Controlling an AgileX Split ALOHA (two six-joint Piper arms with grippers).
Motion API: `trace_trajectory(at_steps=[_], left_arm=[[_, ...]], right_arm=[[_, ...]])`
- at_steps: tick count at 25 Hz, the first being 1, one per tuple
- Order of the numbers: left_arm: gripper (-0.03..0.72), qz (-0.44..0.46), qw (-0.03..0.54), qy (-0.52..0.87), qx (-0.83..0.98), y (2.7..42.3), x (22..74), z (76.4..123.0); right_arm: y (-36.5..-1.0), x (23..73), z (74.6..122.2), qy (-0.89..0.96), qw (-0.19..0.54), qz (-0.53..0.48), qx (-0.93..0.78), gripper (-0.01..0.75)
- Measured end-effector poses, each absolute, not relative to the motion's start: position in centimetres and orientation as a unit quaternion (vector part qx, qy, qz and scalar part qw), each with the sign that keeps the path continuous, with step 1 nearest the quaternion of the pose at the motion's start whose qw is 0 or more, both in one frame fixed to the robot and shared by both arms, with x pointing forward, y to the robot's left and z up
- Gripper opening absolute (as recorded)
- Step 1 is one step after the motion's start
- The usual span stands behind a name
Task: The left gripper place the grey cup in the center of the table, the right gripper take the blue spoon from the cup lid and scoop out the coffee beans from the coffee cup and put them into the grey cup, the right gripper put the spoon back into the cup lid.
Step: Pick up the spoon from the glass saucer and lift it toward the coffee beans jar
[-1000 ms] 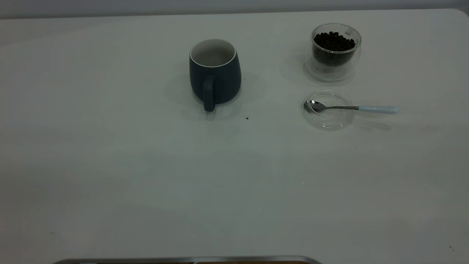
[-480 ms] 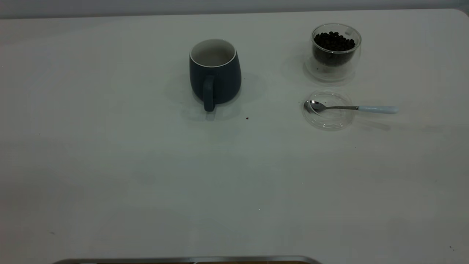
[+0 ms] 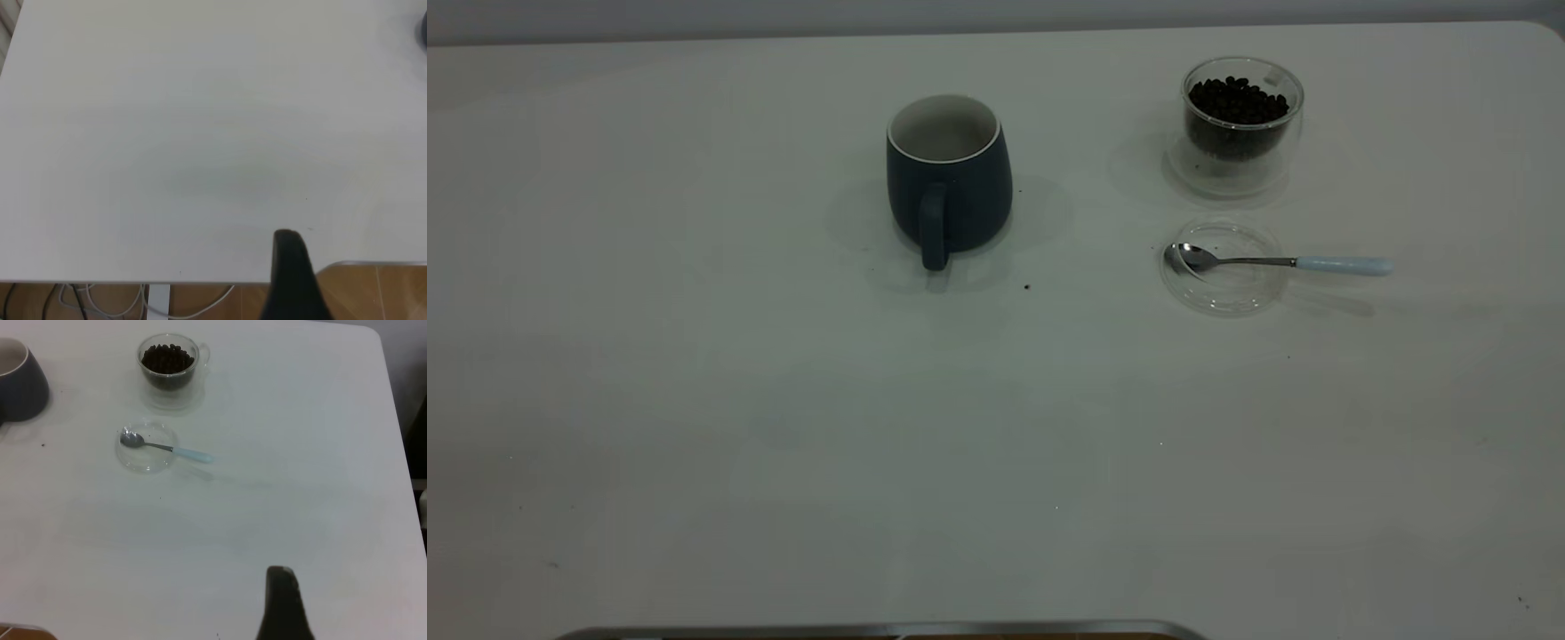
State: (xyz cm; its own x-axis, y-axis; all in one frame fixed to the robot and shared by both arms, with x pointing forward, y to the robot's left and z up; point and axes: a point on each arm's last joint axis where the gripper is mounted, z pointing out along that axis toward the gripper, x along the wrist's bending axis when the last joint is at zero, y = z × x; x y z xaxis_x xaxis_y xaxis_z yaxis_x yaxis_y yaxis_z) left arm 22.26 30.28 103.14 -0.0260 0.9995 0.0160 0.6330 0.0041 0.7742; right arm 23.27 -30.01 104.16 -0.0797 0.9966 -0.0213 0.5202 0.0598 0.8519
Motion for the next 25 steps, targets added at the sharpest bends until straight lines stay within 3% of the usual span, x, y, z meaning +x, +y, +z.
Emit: trace_trajectory(at_steps=[17,21,25], left_arm=[[0.567,0.313,0.293,0.643,0.635,30.3,22.3,103.1],[0.567,0.313,0.293,0.643,0.635,30.3,22.3,103.1],[0.567,0.313,0.293,0.643,0.635,30.3,22.3,103.1]], right_arm=[[-30.0,23.7,105.0,0.631,0.327,0.359,0.605,0.565],[-29.7,26.7,108.2,0.624,0.307,0.353,0.626,0.581],[-28.7,32.9,110.1,0.647,0.244,0.322,0.646,0.602]])
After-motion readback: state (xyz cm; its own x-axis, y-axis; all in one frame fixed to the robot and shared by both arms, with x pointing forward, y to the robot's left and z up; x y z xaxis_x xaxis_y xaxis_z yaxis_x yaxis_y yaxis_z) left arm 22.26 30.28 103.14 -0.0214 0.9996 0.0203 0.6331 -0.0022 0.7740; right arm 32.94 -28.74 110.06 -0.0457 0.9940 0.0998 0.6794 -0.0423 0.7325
